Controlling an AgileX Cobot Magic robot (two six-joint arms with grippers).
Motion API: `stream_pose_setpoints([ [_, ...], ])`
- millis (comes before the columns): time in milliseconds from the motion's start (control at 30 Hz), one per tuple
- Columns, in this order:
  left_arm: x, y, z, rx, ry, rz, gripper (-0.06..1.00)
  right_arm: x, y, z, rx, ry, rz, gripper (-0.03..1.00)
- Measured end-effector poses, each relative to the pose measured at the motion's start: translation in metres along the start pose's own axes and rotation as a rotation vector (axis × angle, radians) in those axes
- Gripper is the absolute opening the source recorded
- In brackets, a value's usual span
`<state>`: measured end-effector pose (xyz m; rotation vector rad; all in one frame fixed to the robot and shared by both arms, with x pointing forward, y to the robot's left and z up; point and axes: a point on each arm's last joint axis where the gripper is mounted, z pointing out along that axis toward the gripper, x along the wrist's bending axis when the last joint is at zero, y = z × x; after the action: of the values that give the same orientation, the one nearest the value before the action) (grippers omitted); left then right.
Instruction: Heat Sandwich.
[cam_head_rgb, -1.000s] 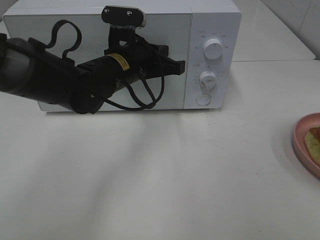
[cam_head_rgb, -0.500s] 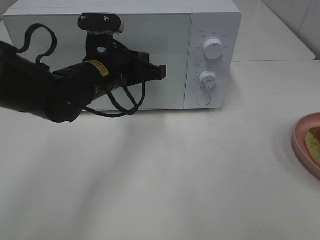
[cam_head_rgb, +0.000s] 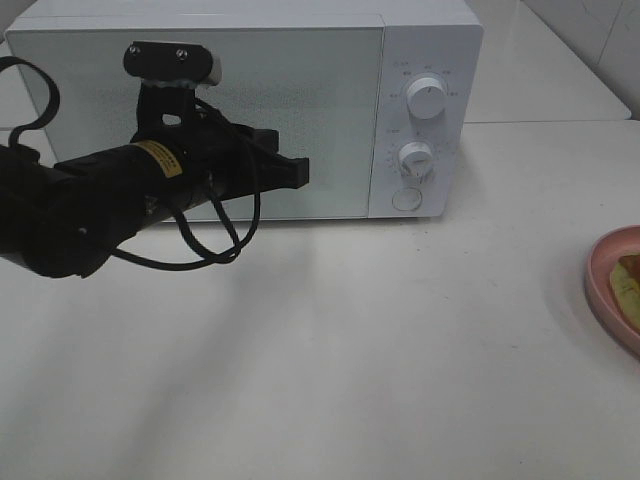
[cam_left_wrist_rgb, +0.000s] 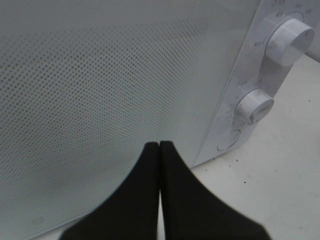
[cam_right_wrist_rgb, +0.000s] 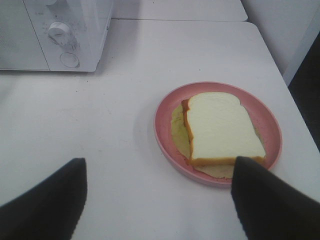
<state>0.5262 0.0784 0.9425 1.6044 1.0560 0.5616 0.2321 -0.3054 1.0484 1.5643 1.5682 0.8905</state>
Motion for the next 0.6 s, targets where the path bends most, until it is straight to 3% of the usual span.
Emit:
stream_pose_setpoints([
  [133, 0.002, -0.008, -0.011, 0.068, 0.005, 0.002, 0.11, 0.000, 0.000, 0.000, 0.000, 0.000, 0.000, 0.77],
  [200, 0.002, -0.011, -0.016, 0.120, 0.005, 0.004, 0.32, 0.000, 0.000, 0.000, 0.000, 0.000, 0.000, 0.77],
  [233, 0.002, -0.013, -0.021, 0.162, 0.004, 0.007, 0.60, 0.000, 0.000, 0.000, 0.000, 0.000, 0.000, 0.77],
  [267, 0.002, -0.013, -0.022, 0.187, 0.004, 0.006, 0.74, 0.000, 0.000, 0.000, 0.000, 0.000, 0.000, 0.77],
  [300, 0.002, -0.013, -0.022, 0.187, 0.004, 0.006, 0.74, 0.000, 0.000, 0.000, 0.000, 0.000, 0.000, 0.77],
  [367, 0.002, -0.016, -0.025, 0.247, 0.006, 0.006, 0.92, 0.000, 0.000, 0.000, 0.000, 0.000, 0.000, 0.77],
  [600, 0.001, -0.023, -0.035, 0.402, 0.012, 0.004, 0.97, 0.000, 0.000, 0.000, 0.000, 0.000, 0.001, 0.77],
])
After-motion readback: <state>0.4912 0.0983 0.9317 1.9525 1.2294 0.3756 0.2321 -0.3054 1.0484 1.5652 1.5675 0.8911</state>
